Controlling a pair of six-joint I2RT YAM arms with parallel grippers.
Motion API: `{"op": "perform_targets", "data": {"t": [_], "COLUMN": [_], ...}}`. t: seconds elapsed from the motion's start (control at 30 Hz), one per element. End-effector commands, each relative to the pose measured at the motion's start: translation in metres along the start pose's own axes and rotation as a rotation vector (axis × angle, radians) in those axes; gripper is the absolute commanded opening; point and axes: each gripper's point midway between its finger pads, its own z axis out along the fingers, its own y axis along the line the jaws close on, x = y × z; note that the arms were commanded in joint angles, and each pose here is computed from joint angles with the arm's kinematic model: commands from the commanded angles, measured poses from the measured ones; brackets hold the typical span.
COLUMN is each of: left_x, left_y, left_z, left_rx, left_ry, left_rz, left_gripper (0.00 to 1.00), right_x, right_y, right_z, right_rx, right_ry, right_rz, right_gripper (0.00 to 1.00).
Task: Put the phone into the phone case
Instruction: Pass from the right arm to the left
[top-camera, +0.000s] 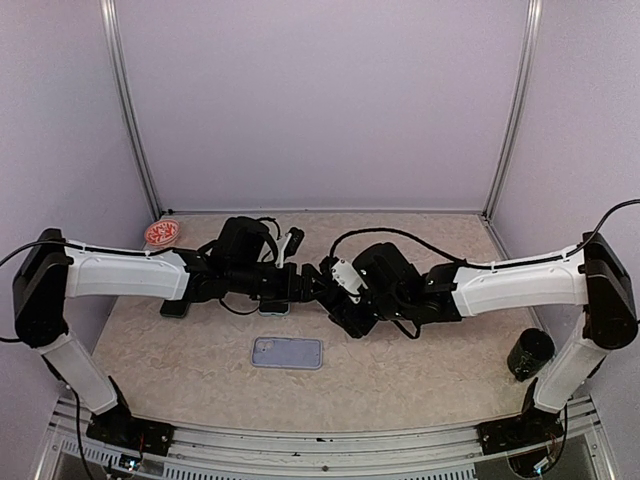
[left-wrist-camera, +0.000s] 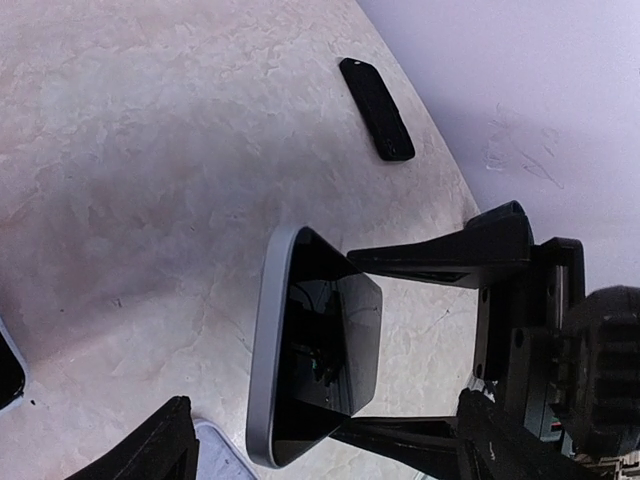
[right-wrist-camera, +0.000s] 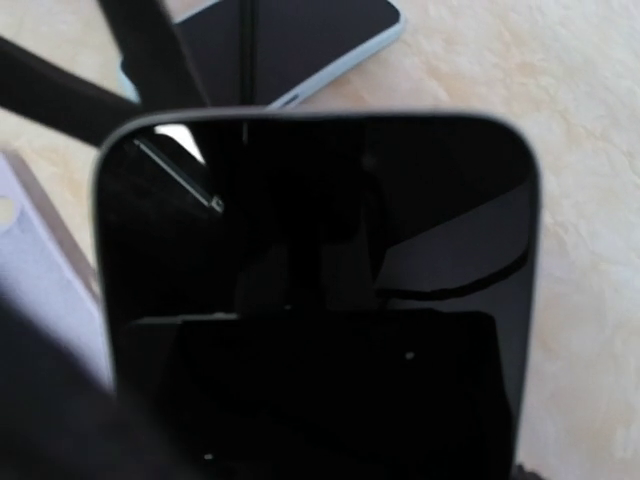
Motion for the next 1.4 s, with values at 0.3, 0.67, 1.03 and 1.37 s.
{"op": "perform_targets", "data": {"t": [0.3,0.67,1.03,1.37], "left_x": [-0.006,-0.006,-0.014,-0.036], "left_y": [-0.024,-0.026,-0.028,-0.049], "left_z": [0.004,0.007,-0.003,-0.071], "left_rx": [0.112,0.125,0.112,0.210], "left_ry": [-0.007,0.001,-0.042,-0.292], "left_rz": [0.014,0.009,0.035,0.139], "left_gripper": [0.69,0.23,0.00,0.00], "right_x": [-0.039,-0.045,-0.049,-0.043], "right_y": [0.008,0.015,0.006,-0.026], "right_z": [-0.029,-0.033,-0.043,-0.091], "right_rx": [-0.015,-0.022,-0.003,-0.306], "right_ry": [-0.187,-0.220,-0.238,-0.414], "right_rz": [-0.012,-0.040,-0.004,0.370], "right_gripper": [0.69,0.69,0.98,0.99]}}
